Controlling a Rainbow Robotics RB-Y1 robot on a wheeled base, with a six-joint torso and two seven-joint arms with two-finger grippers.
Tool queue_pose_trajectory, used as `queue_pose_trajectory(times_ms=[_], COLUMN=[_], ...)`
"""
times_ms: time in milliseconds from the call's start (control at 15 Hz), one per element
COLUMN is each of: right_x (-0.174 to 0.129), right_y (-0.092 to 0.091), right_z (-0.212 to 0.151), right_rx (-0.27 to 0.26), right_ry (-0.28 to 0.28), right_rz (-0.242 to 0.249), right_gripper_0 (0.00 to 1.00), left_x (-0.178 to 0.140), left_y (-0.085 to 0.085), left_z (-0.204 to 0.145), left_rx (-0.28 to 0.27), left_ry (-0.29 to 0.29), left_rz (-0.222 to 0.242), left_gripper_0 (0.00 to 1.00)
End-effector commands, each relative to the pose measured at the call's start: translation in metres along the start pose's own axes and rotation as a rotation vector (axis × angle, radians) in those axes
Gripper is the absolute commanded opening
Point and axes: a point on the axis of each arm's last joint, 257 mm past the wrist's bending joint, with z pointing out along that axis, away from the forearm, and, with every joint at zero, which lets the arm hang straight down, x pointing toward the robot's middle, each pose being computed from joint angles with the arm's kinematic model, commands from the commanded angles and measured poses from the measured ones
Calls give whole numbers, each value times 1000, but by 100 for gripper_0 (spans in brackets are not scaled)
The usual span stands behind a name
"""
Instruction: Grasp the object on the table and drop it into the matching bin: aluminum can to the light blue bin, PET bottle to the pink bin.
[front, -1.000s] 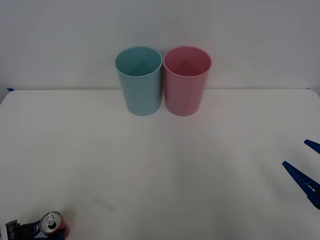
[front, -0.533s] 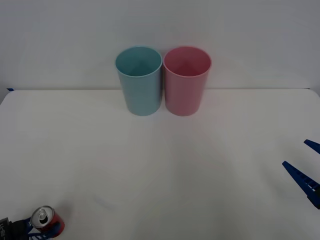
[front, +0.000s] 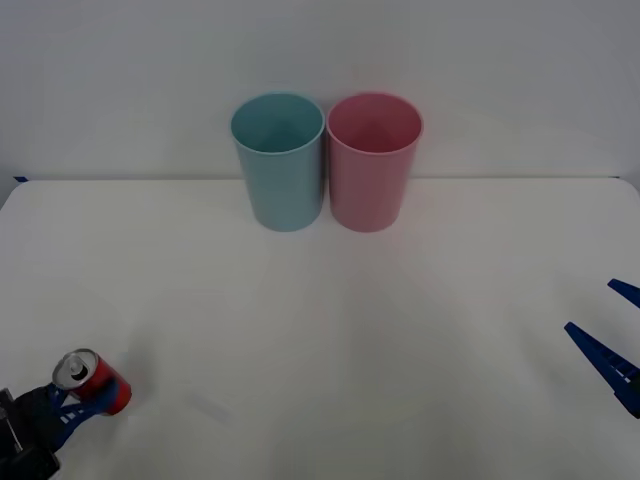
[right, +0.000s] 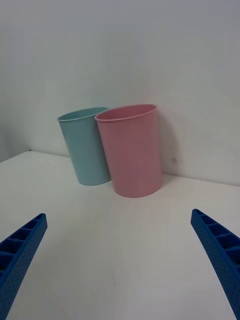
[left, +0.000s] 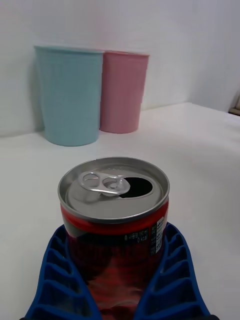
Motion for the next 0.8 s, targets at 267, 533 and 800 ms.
queue_pose_trajectory(times_ms=[267,533,800], right_x=[0,0,0], right_y=[0,0,0], right_z=[0,0,0], right_rx=[0,0,0], right_ry=[0,0,0], right_rz=[0,0,0], right_gripper_0=[100,100,100], left_x=[-55,-95,-140], left_y=[18,33,33], left_z=[24,36,62], left_rx=[-99,-163,-149], left_ry=[-172,-248,-283], left_rz=[-61,-95,-157], left_gripper_0=[0,0,0])
